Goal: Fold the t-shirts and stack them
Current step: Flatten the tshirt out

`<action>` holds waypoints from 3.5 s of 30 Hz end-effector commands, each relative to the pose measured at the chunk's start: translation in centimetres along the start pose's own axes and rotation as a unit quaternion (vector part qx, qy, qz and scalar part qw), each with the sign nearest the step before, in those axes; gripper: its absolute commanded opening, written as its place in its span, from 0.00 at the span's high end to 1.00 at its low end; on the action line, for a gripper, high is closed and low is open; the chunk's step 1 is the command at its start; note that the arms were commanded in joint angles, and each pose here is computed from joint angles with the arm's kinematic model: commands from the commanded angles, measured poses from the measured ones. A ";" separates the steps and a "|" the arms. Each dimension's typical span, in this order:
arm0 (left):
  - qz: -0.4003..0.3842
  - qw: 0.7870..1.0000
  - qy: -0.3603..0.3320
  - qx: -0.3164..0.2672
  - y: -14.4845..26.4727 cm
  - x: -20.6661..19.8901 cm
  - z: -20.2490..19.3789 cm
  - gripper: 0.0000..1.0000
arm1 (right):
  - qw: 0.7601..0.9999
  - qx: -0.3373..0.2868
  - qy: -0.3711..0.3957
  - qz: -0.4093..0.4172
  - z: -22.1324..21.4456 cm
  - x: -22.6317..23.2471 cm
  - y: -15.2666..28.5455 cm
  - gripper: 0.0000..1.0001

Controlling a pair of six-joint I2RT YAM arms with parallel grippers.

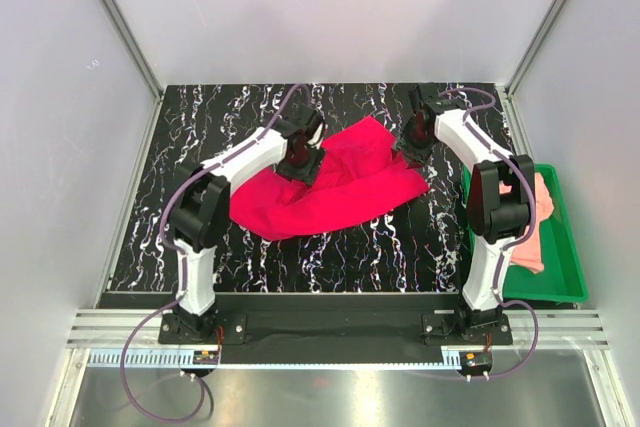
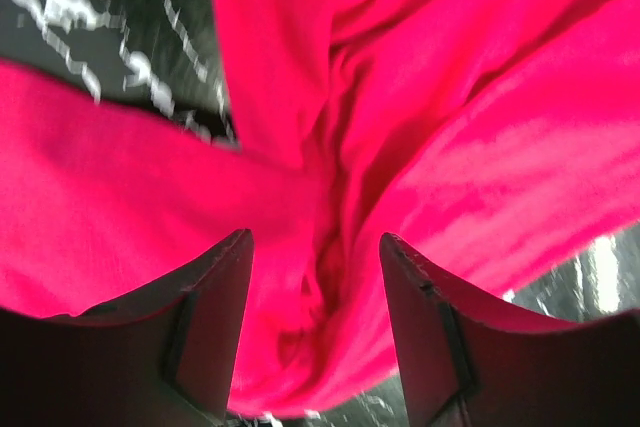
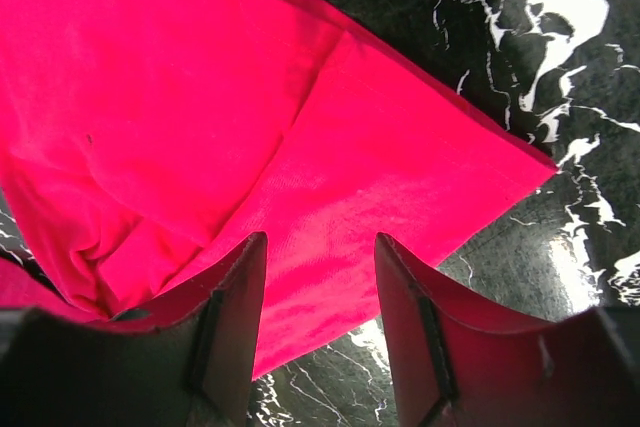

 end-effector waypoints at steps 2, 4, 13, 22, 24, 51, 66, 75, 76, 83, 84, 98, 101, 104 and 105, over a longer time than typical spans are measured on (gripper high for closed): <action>0.020 0.998 -0.036 -0.044 -1.1 -0.3 2.9 0.41 | 1.000 0.003 0.013 0.005 0.4 0.6 0.2 0.47; 0.035 0.999 -0.035 -0.024 -2.0 -0.1 2.5 0.44 | 1.000 0.010 0.012 0.015 0.2 0.8 0.2 0.47; 0.070 0.997 -0.045 -0.003 -2.9 0.4 1.0 0.51 | 1.000 0.013 0.001 0.010 0.1 0.2 -0.6 0.49; 0.076 0.996 -0.047 -0.004 -2.5 0.5 0.9 0.84 | 0.997 0.022 -0.072 0.000 1.0 -0.3 -1.7 0.56; 0.076 0.996 -0.046 -0.008 -2.3 0.4 1.2 0.93 | 0.997 0.012 -0.082 -0.005 1.4 -0.2 -1.8 0.57; 0.043 0.994 0.012 -0.097 6.2 -0.1 1.9 1.00 | 0.990 0.039 -0.135 -0.028 2.7 1.3 -6.3 0.61; 0.043 0.989 0.026 -0.142 10.5 0.4 1.9 1.00 | 0.987 0.063 -0.137 -0.049 1.0 0.1 -6.6 0.67; 0.048 0.981 0.046 -0.182 13.9 0.9 1.8 1.00 | 0.990 0.042 -0.124 -0.046 1.9 0.4 -5.4 0.87; 0.052 0.979 0.050 -0.188 14.3 1.1 1.8 1.00 | 0.991 0.035 -0.118 -0.044 2.2 0.5 -5.0 0.92; 0.085 0.955 0.100 -0.267 18.1 3.1 3.7 1.00 | 0.994 -0.013 -0.110 -0.020 4.3 1.5 -0.9 1.00; 0.094 0.949 0.115 -0.276 18.5 4.1 4.2 1.00 | 0.994 -0.021 -0.108 -0.017 4.7 1.7 -0.6 1.00; -0.033 0.768 0.150 -0.622 35.3 13.5 19.5 1.00 | 0.910 -0.293 -0.120 0.268 19.2 11.9 15.8 1.00; -0.038 0.704 0.122 -0.699 41.7 13.9 20.0 1.00 | 0.856 -0.360 -0.116 0.353 20.8 13.2 22.8 1.00; -0.051 0.658 0.095 -0.745 46.1 13.0 19.1 1.00 | 0.822 -0.396 -0.110 0.394 20.8 13.4 27.7 1.00; -0.056 0.653 0.092 -0.750 46.5 12.7 18.8 1.00 | 0.824 -0.396 -0.107 0.392 20.6 13.2 28.0 1.00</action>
Point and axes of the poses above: each gripper's point midway between its finger pads, its own y axis back along the fingers, its own x axis along the line the jaws close on, z = x × y, the point moved 5 cm from there along y, back along the fingers, and after that the axes turned 2 degrees about y, right-handed, at the moved point
